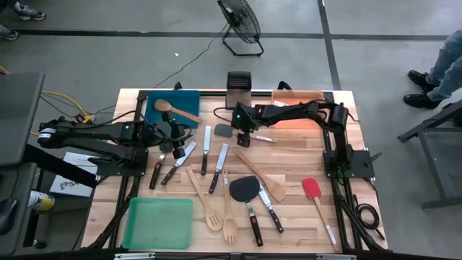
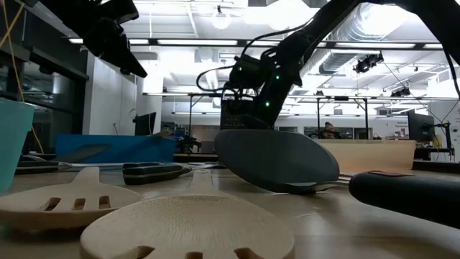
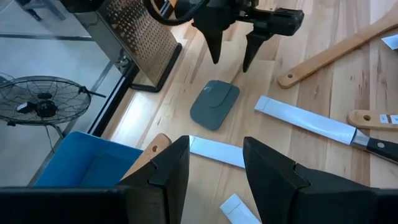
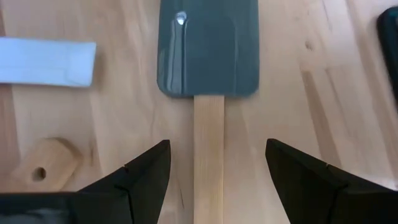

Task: Pick & Place Kitchen Items
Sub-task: Put the grey spatula into the green bin

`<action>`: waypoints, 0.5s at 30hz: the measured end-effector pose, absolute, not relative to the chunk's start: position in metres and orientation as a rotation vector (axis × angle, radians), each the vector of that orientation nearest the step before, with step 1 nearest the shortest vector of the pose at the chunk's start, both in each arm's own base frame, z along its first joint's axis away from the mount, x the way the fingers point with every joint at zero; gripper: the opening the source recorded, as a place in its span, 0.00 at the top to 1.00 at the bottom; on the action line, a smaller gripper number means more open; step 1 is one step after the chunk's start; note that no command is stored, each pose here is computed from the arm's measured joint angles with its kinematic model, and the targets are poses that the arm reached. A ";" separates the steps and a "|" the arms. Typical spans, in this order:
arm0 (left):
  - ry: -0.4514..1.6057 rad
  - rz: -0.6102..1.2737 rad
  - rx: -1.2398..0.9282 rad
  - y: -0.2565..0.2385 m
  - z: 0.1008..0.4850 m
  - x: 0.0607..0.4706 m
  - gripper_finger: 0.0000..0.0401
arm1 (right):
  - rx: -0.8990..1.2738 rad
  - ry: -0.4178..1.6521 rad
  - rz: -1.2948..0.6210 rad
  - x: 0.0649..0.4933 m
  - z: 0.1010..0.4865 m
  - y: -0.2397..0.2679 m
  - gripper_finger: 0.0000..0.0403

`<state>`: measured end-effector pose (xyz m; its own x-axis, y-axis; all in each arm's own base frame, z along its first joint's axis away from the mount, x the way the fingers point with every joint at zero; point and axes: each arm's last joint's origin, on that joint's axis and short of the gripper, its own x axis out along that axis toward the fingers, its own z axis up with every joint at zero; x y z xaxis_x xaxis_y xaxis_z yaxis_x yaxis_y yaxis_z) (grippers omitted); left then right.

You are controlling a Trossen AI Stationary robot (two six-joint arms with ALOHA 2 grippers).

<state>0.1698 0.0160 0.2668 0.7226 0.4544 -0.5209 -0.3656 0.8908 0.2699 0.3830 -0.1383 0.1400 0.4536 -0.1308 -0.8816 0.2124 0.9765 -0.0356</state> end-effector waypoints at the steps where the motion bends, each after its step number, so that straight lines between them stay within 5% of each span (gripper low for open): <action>1: 0.614 0.455 0.152 0.016 0.267 0.170 0.63 | 0.088 1.093 -0.211 0.382 0.137 -0.138 0.37; 8: 0.615 0.455 0.152 0.016 0.267 0.170 0.63 | 0.130 1.132 -0.211 0.383 0.123 -0.138 0.39; 15: 0.619 0.455 0.153 0.016 0.266 0.170 0.63 | 0.142 1.183 -0.210 0.379 0.120 -0.137 0.56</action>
